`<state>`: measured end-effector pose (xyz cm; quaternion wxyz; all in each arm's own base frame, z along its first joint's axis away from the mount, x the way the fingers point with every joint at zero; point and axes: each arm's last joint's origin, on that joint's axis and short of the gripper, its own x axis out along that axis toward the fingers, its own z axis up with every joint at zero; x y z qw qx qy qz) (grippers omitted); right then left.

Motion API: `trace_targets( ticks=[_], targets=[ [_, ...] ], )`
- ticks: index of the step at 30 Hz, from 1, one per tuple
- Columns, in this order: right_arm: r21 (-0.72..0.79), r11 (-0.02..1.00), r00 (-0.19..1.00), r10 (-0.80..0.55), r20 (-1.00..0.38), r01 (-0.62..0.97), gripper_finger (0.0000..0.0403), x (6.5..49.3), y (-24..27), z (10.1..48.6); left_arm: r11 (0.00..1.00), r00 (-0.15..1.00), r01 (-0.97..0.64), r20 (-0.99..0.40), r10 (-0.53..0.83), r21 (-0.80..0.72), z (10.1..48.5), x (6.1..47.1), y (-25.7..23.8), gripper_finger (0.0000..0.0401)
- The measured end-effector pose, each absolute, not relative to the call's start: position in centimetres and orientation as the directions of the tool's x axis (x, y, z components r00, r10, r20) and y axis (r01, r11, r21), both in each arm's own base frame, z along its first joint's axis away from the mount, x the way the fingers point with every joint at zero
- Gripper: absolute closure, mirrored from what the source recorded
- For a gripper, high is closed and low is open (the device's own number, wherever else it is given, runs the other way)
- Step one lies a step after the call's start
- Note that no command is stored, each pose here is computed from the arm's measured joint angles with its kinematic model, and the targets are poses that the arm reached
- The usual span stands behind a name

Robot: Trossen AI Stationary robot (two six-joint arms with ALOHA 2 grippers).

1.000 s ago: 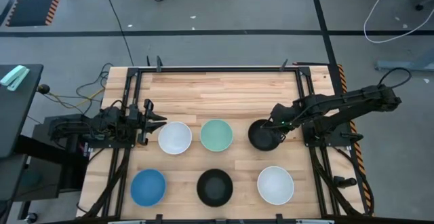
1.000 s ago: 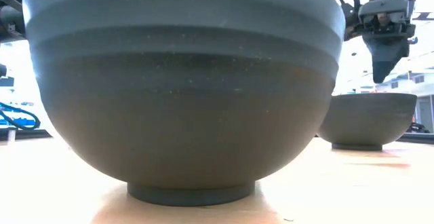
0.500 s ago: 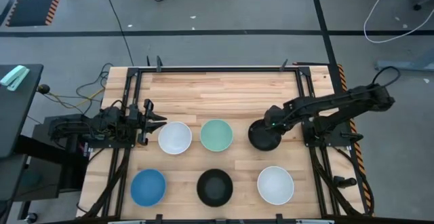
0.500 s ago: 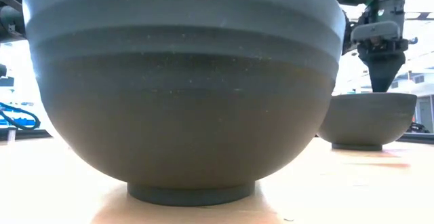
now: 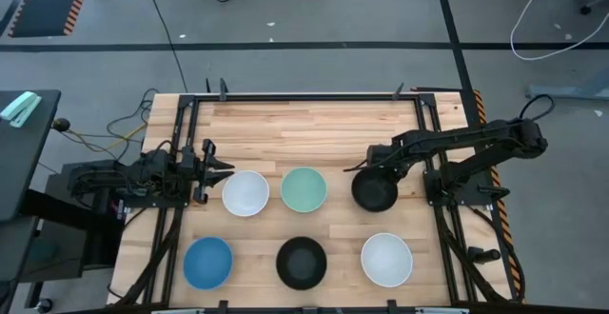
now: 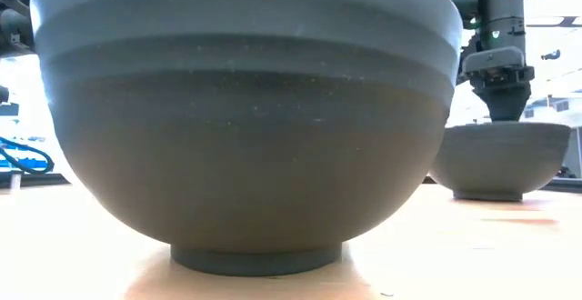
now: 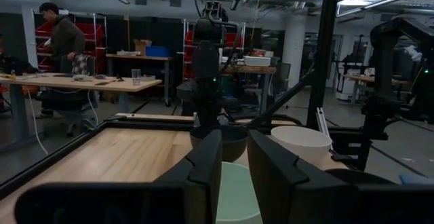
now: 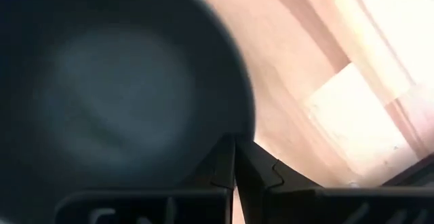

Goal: Nest bowls inside each other
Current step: Stack the top black bowl on top of the bottom white bowl

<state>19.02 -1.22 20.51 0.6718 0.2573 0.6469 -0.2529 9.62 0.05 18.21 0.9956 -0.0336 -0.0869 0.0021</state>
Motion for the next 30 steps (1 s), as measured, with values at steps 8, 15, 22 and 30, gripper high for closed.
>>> trace_targets(
  ticks=[8,15,22,30],
  targets=[
    [0.075,0.751,0.111,0.002,-0.994,0.656,0.0384,18.8,-1.2,21.9,0.998,0.985,0.001,0.171,0.01,-0.067,18.2,9.6,0.1,0.032],
    [0.078,0.776,0.122,0.002,-0.992,0.626,0.038,18.6,-1.1,22.1,0.998,0.986,0.001,0.164,0.01,-0.068,18.1,9.6,0.1,0.0325],
    [0.075,0.778,0.122,-0.003,-0.993,0.624,0.0331,18.6,-1.2,22.1,0.998,0.986,0.001,0.164,0.01,-0.067,18.1,9.6,0.1,0.0319],
    [0.048,0.782,0.12,-0.034,-0.992,0.621,0.0285,18.6,-1.3,22.1,0.998,0.986,0.001,0.163,0.01,-0.067,18.1,9.6,0.1,0.0327]
  ],
)
